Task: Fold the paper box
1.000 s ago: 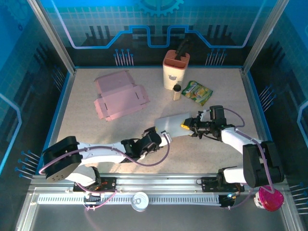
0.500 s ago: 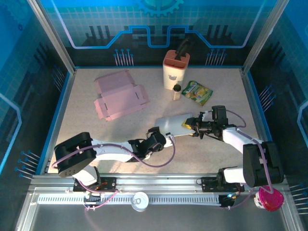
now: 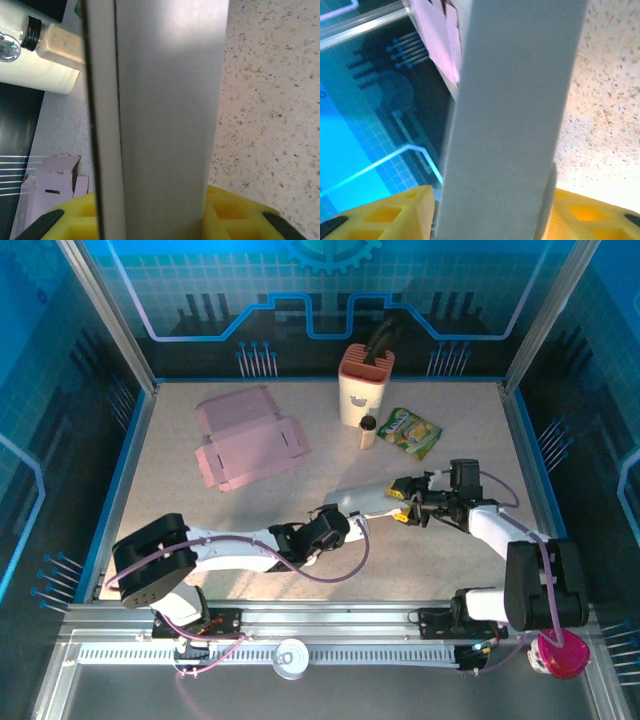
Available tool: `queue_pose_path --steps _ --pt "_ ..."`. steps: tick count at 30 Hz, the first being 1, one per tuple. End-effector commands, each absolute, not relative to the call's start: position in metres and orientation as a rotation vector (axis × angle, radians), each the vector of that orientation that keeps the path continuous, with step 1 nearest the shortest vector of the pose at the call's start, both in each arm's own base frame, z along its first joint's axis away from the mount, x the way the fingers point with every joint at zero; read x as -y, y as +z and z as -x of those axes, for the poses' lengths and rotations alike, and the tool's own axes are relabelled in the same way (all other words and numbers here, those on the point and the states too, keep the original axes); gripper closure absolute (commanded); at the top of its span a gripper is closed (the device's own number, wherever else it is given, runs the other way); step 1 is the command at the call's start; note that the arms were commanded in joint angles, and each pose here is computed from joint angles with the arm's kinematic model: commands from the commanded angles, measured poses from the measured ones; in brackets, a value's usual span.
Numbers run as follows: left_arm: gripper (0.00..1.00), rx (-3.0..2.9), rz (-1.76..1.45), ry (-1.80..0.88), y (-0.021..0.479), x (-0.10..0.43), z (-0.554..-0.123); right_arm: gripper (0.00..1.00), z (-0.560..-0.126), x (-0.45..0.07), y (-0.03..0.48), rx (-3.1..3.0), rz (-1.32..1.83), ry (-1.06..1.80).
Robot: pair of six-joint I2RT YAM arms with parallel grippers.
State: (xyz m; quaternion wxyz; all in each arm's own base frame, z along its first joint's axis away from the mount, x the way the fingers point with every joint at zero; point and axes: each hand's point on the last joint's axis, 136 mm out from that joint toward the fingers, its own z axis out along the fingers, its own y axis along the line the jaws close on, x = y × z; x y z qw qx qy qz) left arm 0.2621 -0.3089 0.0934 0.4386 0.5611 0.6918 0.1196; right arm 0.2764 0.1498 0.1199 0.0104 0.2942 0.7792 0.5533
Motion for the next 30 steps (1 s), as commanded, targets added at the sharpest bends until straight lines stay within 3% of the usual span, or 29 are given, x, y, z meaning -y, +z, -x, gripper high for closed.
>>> queue_pose_path --steps 1,6,14,19,30 --pt "0.73 -1.818 -1.435 0.202 0.100 0.305 -0.246 0.35 -0.279 -0.134 0.145 -2.351 -0.865 1.712" --pt "0.74 -2.020 -1.493 0.072 0.100 0.296 -0.218 0.25 -0.276 -0.107 0.170 -2.286 -0.836 1.523" --pt "0.73 -2.400 -1.442 -0.101 0.100 0.279 -0.191 0.30 -0.244 -0.083 0.169 -2.180 -0.880 1.164" --pt "0.73 -2.521 -1.435 -0.173 0.095 0.273 -0.191 0.33 -0.225 -0.097 0.154 -2.161 -0.914 1.088" --pt "0.69 -2.623 -1.530 -0.181 0.105 0.280 -0.207 0.32 -0.235 -0.156 0.148 -2.175 -0.861 1.120"
